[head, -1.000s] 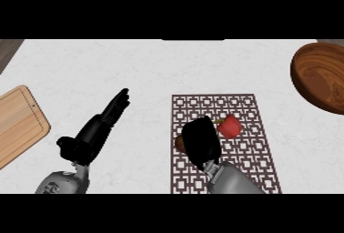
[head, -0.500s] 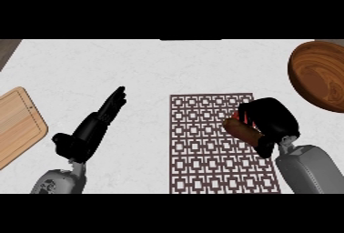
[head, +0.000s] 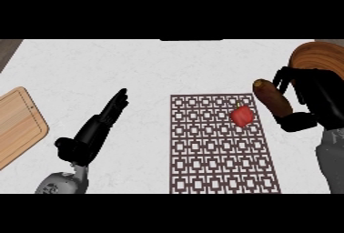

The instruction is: Pick the sweet potato from the placemat and place it in the bowl

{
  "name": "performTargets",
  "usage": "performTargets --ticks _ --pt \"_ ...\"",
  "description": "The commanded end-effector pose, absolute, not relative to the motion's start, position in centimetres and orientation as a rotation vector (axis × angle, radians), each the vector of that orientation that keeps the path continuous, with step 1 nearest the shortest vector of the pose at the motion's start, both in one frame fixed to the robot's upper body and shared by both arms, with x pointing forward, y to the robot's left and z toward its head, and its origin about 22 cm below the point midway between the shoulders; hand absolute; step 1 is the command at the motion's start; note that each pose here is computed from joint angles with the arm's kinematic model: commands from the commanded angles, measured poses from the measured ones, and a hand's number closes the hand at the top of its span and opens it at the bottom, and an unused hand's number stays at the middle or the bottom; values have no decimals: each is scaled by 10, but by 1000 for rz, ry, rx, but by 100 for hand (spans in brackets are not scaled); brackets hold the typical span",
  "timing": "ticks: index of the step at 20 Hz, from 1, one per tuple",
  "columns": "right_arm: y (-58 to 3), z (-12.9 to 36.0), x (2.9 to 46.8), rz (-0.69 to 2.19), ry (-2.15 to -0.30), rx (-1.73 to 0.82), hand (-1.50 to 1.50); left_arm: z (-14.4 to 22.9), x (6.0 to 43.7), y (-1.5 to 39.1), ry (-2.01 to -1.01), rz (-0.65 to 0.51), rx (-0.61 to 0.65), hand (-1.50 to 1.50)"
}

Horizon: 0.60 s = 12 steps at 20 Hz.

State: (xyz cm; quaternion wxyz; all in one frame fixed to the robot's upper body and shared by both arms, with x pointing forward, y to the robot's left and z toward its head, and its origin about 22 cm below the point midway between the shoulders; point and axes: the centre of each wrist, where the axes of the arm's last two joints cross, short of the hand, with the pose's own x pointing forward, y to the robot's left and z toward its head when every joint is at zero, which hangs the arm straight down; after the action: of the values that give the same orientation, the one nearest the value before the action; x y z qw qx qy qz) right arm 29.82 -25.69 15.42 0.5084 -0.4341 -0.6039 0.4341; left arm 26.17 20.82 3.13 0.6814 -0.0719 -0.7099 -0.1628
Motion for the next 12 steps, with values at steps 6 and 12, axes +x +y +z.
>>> performTargets --ticks 6,12 --pt "-300 209 304 644 -1610 -997 150 32 259 191 -1587 -387 -174 0" --pt "-345 200 340 720 -1471 -1189 150 38 267 204 -1602 -378 -173 0"
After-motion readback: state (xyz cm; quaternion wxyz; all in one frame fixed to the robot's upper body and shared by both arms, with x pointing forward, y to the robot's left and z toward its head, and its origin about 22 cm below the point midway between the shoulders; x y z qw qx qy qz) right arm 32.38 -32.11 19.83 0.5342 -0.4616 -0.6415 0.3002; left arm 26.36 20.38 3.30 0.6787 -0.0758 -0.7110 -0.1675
